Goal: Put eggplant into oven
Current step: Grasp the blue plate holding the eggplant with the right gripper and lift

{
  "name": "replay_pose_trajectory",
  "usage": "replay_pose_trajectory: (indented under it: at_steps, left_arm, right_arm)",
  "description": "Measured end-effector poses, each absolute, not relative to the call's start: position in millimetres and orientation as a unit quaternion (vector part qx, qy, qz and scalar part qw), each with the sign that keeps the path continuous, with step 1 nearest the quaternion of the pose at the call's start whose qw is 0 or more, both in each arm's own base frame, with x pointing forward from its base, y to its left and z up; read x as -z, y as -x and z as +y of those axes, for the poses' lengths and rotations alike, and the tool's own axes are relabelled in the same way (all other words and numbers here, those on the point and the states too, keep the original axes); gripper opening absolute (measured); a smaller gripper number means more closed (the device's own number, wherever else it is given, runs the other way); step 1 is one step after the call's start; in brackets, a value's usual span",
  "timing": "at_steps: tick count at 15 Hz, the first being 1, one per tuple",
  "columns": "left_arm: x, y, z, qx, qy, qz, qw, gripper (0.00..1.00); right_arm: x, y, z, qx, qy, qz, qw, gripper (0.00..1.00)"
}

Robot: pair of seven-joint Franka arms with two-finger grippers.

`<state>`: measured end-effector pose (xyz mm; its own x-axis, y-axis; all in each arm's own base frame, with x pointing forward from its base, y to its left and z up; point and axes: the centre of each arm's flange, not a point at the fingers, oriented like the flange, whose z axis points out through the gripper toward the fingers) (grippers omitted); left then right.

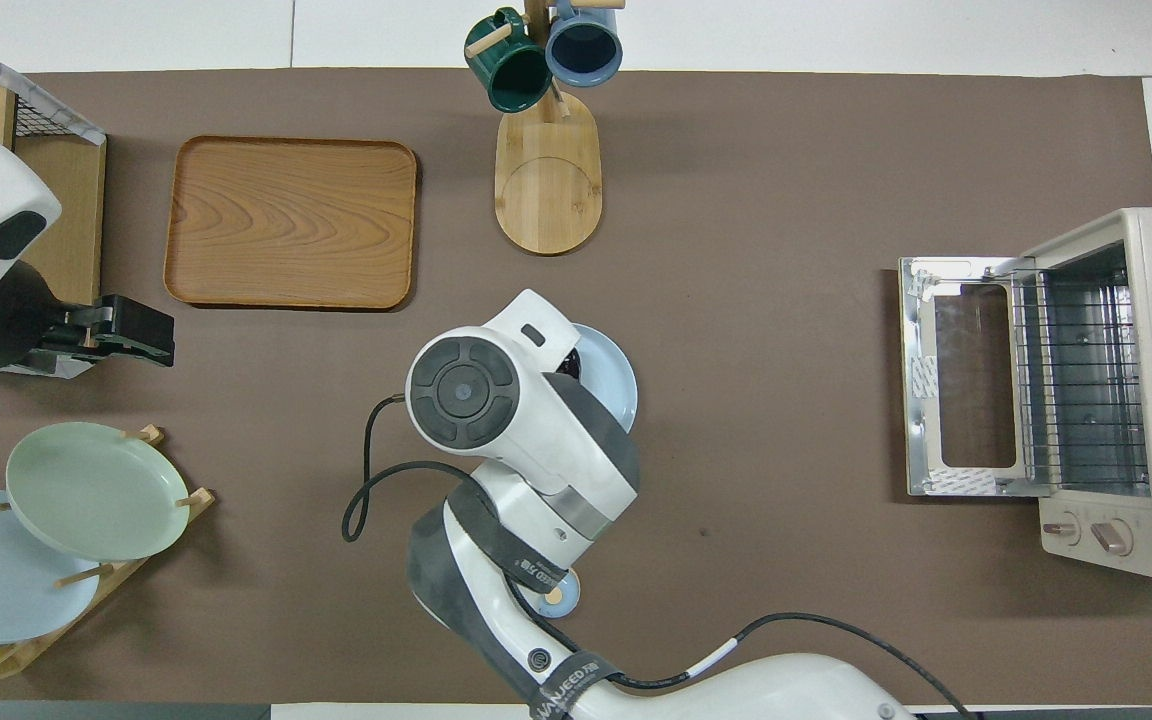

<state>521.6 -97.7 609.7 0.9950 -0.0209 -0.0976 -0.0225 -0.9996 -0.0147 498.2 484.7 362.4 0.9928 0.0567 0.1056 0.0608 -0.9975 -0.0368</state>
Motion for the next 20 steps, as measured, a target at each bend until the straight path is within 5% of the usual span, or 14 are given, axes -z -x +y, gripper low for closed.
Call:
replay_pose_trajectory:
  at_steps: [13, 16, 20]
  left_arm:
    - [-591.8, -525.1, -98.0, -0.062, 0.998, 0.012, 0.009, 1.00]
    - [-591.9, -524.8, -100.1, -0.064, 0.998, 0.012, -0.001, 1.00]
    - [-591.9, -524.9, -99.5, -0.064, 0.998, 0.010, -0.004, 1.00]
  right_arm:
    - [-300.5, -458.6, 492.6, 0.059, 0.996, -0.057, 0.028, 0.27]
    - [-304.0, -458.9, 491.0, 0.062, 0.996, -0.066, 0.025, 0.04]
    - [-307.5, -455.0, 484.1, 0.065, 0.992, -0.101, -0.031, 0.04]
